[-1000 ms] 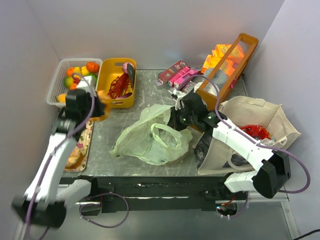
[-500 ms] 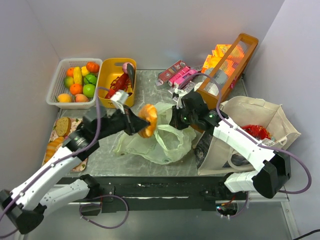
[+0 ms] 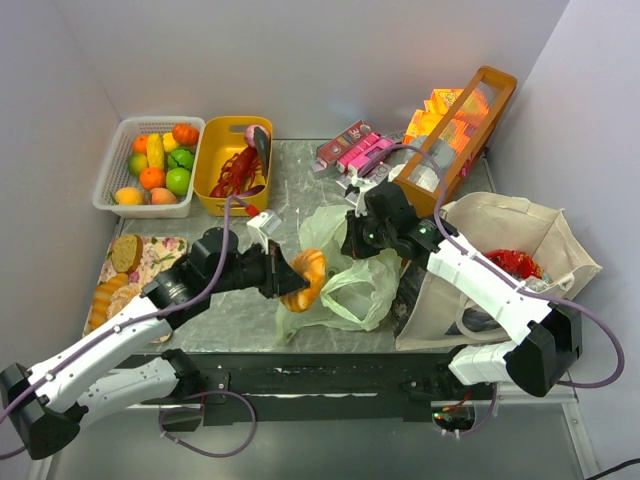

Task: Place the mixed food into the grocery bags and tie them

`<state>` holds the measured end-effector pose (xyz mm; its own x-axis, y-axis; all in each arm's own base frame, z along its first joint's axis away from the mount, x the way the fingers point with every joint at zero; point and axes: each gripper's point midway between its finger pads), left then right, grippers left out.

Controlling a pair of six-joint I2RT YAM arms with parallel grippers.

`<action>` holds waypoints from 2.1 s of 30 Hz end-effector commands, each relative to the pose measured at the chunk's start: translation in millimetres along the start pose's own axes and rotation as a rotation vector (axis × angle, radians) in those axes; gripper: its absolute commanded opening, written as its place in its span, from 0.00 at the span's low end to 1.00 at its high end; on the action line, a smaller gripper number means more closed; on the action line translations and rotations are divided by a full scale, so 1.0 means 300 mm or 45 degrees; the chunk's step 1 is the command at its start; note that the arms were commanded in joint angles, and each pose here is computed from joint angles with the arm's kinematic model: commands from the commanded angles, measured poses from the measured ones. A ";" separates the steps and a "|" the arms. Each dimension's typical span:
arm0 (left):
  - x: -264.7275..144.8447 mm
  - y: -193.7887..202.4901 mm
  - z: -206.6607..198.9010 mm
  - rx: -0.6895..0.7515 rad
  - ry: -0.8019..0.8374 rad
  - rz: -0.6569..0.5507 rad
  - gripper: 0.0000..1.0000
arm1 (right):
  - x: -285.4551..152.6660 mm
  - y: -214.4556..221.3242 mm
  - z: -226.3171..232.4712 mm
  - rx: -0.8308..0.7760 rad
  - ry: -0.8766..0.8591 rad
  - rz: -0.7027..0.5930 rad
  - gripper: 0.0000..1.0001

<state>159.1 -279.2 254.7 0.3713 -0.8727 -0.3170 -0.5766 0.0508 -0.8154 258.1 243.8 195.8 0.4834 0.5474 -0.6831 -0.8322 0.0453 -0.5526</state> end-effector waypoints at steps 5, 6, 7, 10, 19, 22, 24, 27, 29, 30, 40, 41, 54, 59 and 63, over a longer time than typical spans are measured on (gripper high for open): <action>-0.147 -0.038 -0.188 0.052 0.285 -0.101 0.01 | -0.034 -0.068 0.037 -0.001 -0.001 -0.074 0.00; -0.159 -0.040 -0.203 0.055 0.312 -0.107 0.01 | -0.035 -0.071 0.033 -0.001 0.003 -0.077 0.00; -0.168 -0.040 -0.218 0.057 0.339 -0.109 0.01 | -0.037 -0.070 0.033 0.002 0.004 -0.075 0.00; -0.169 -0.021 -0.253 0.065 0.425 -0.081 0.01 | -0.041 -0.073 0.030 -0.001 0.014 -0.082 0.00; -0.128 0.093 -0.215 0.171 0.393 -0.005 0.01 | -0.051 -0.078 0.029 0.003 0.025 -0.087 0.00; -0.111 0.145 -0.160 0.162 0.323 0.038 0.01 | -0.056 -0.077 0.036 0.006 0.011 -0.087 0.00; -0.086 0.179 -0.129 0.144 0.296 0.069 0.01 | -0.060 -0.081 0.041 0.001 0.005 -0.088 0.00; -0.069 0.217 -0.075 0.147 0.241 0.093 0.01 | -0.066 -0.085 0.043 -0.005 0.005 -0.092 0.00; -0.085 0.210 -0.048 0.156 0.204 0.080 0.01 | -0.069 -0.089 0.044 -0.015 0.007 -0.093 0.00; -0.092 0.204 -0.039 0.172 0.198 0.067 0.01 | -0.070 -0.087 0.043 -0.016 0.009 -0.090 0.00; -0.097 0.184 0.056 0.136 0.107 0.039 0.01 | -0.091 -0.094 0.046 -0.021 0.009 -0.106 0.00; -0.102 0.176 0.060 0.137 0.103 0.020 0.01 | -0.093 -0.093 0.046 -0.024 0.008 -0.107 0.00; -0.117 0.118 0.131 0.069 0.064 -0.086 0.01 | -0.113 -0.092 0.058 -0.039 -0.022 -0.118 0.00; -0.135 0.100 0.142 0.073 0.052 -0.122 0.01 | -0.118 -0.092 0.054 -0.045 -0.015 -0.122 0.00; -0.129 0.101 0.177 0.052 -0.018 -0.118 0.01 | -0.125 -0.094 0.062 -0.045 -0.029 -0.127 0.00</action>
<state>159.4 -217.3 202.7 0.4056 -0.8660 -0.2926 -0.5524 0.0229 -0.8333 258.6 236.1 217.3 0.5144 0.5267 -0.6767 -0.8141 0.0520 -0.5784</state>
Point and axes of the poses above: each gripper's point midway between its finger pads, its own x axis out along the fingers, its own z axis along the line the jaws close on, y = z × x, and after that the axes turned 12 degrees about x, right-handed
